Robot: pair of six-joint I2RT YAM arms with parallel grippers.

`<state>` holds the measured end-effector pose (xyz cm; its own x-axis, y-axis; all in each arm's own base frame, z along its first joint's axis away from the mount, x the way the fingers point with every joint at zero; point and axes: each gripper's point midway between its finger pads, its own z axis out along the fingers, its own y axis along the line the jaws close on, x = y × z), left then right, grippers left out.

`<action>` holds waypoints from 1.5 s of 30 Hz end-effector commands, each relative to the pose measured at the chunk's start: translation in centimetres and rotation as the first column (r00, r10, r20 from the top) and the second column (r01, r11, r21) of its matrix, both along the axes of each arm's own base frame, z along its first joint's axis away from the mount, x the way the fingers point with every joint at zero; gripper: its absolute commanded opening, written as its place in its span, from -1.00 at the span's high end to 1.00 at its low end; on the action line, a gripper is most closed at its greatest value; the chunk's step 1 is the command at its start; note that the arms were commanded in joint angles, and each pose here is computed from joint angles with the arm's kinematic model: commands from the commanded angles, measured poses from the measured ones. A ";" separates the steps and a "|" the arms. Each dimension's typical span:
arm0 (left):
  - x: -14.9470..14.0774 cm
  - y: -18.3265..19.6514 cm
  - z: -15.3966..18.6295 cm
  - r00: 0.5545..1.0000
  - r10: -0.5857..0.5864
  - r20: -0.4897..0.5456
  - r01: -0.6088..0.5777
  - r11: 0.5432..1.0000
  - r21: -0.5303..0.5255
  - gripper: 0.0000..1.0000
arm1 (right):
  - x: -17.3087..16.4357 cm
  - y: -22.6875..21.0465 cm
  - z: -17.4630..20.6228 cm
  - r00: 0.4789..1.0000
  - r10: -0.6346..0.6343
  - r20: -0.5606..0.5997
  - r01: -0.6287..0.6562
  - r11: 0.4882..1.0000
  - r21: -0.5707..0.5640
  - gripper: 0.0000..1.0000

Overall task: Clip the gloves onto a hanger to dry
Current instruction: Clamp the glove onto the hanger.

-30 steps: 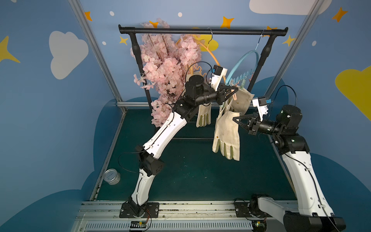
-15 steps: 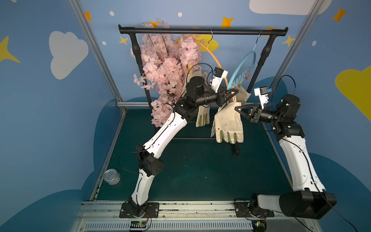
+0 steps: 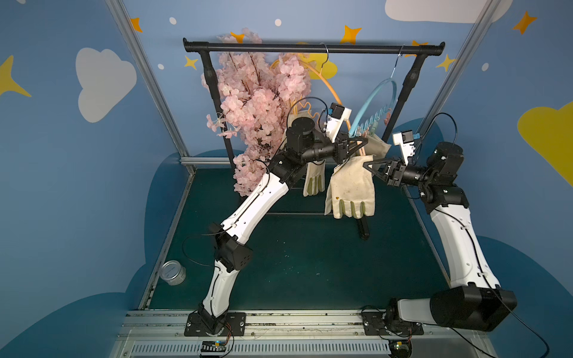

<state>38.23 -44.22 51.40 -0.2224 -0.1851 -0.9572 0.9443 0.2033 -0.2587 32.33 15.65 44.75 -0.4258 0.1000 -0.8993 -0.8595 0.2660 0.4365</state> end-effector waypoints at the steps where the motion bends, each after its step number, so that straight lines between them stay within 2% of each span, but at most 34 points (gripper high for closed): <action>1: -1.4 1.5 3.4 0.998 -0.011 0.056 0.014 0.998 -0.061 0.65 | -0.2 0.0 0.2 1.000 0.020 0.020 -0.020 1.000 0.004 1.00; 21: -1.0 1.8 3.6 1.000 -0.026 0.018 0.027 0.996 -0.088 0.65 | -0.3 0.5 -0.2 0.999 0.045 0.017 -0.045 0.999 0.005 1.00; 30: -1.2 1.4 2.8 0.998 -0.063 0.002 0.063 0.995 -0.073 0.69 | 0.1 0.6 0.6 0.997 0.070 0.026 -0.070 0.998 0.008 1.00; 45: -0.7 1.2 2.1 0.998 -0.056 -0.010 0.055 0.997 -0.059 0.67 | -0.5 1.1 2.1 0.993 0.103 0.064 -0.104 0.995 0.009 1.00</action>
